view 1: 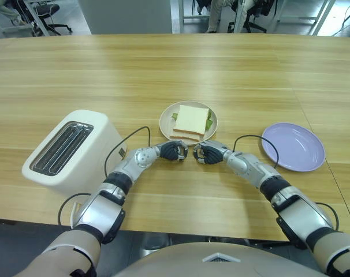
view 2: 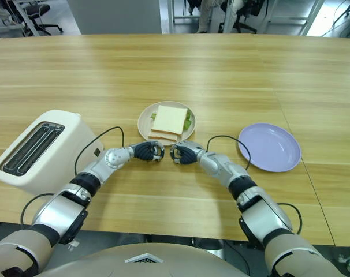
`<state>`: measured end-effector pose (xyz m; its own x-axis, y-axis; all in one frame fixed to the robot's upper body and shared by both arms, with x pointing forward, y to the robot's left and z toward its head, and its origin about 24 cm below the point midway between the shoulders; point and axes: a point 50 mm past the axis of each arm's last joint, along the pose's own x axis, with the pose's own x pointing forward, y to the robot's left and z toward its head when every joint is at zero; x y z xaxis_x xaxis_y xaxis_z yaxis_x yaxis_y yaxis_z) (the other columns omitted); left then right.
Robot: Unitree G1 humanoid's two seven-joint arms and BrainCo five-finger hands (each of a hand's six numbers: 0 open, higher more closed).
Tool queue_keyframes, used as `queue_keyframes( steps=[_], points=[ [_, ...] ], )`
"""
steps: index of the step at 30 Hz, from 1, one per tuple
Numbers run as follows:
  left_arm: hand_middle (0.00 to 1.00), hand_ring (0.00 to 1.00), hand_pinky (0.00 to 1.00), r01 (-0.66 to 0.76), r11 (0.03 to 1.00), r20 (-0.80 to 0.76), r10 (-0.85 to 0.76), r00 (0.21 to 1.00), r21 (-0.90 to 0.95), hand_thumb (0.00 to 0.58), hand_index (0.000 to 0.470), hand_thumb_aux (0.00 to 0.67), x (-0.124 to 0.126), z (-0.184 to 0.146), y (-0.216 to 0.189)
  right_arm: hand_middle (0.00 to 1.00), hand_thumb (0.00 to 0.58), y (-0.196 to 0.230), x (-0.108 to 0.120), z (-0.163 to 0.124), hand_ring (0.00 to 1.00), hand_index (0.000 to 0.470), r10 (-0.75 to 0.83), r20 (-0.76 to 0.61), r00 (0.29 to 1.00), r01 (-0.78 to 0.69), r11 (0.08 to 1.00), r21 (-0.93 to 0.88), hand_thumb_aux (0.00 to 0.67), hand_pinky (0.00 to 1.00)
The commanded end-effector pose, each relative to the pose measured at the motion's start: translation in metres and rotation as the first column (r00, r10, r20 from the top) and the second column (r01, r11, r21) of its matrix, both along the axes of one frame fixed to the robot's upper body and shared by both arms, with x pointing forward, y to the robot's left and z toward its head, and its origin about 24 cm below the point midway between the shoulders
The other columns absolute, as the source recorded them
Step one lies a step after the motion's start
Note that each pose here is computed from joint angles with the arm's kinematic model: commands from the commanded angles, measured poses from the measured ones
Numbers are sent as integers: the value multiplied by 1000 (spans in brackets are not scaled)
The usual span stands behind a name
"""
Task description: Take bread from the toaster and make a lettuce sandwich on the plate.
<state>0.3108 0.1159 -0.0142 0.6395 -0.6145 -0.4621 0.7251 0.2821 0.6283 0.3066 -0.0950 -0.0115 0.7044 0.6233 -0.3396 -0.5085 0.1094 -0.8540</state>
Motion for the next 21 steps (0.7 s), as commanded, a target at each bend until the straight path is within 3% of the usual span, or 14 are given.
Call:
queue_keyframes(
  steps=[1,7,8,9,10,11,12,13,14,15,16,17,21],
  points=[
    [1000,1000,1000,-37,990,-9,38,999,136,580,460,670,0,-16,5,1000,580,-8,9,-6,1000,460,-75,74,994,81,993,-85,670,1000],
    [1000,1000,1000,-89,992,192,69,979,93,580,460,670,20,8,-13,1000,580,-3,23,11,1000,460,-120,227,966,129,991,-22,670,1000],
    [1000,1000,1000,-87,993,231,68,970,75,578,437,636,21,12,-16,1000,580,-1,23,14,1000,460,-117,244,963,120,993,1,670,1000],
    [980,980,980,-81,996,269,66,961,46,548,352,512,22,16,-18,1000,580,0,22,18,1000,460,-112,256,960,108,994,32,670,1000],
    [980,980,980,-71,997,302,62,951,19,548,352,512,22,20,-18,1000,580,1,21,21,1000,460,-103,265,959,92,994,55,670,1000],
    [494,494,494,-54,998,333,54,941,-7,427,224,326,21,24,-19,1000,580,1,20,24,1000,460,-85,276,957,68,995,72,670,1000],
    [0,0,0,-33,999,363,44,931,-36,58,23,34,18,28,-18,1000,580,2,17,27,1000,460,-66,279,958,41,995,93,670,1000],
    [0,0,0,-8,998,386,33,922,-66,0,0,0,15,33,-18,1000,564,3,13,30,1000,384,-43,277,960,9,993,122,560,1000],
    [0,0,0,22,994,406,24,914,-107,0,0,0,10,38,-16,820,454,4,8,35,820,245,-21,272,962,-24,987,160,357,820],
    [0,0,0,42,988,415,24,910,-148,0,0,0,3,43,-15,475,0,4,3,40,475,0,-2,268,963,-51,980,193,0,475],
    [0,0,0,63,982,419,18,908,-178,0,0,0,-4,48,-13,125,0,4,-3,44,125,0,18,261,965,-78,972,223,0,125],
    [0,0,0,96,974,423,0,906,-206,0,0,0,-14,53,-11,0,0,5,-9,49,0,0,44,249,967,-109,960,256,0,0],
    [0,0,0,223,928,415,-84,906,-297,0,0,0,-58,79,-5,0,0,7,-36,67,0,0,130,178,975,-188,912,365,0,0]
  ],
)
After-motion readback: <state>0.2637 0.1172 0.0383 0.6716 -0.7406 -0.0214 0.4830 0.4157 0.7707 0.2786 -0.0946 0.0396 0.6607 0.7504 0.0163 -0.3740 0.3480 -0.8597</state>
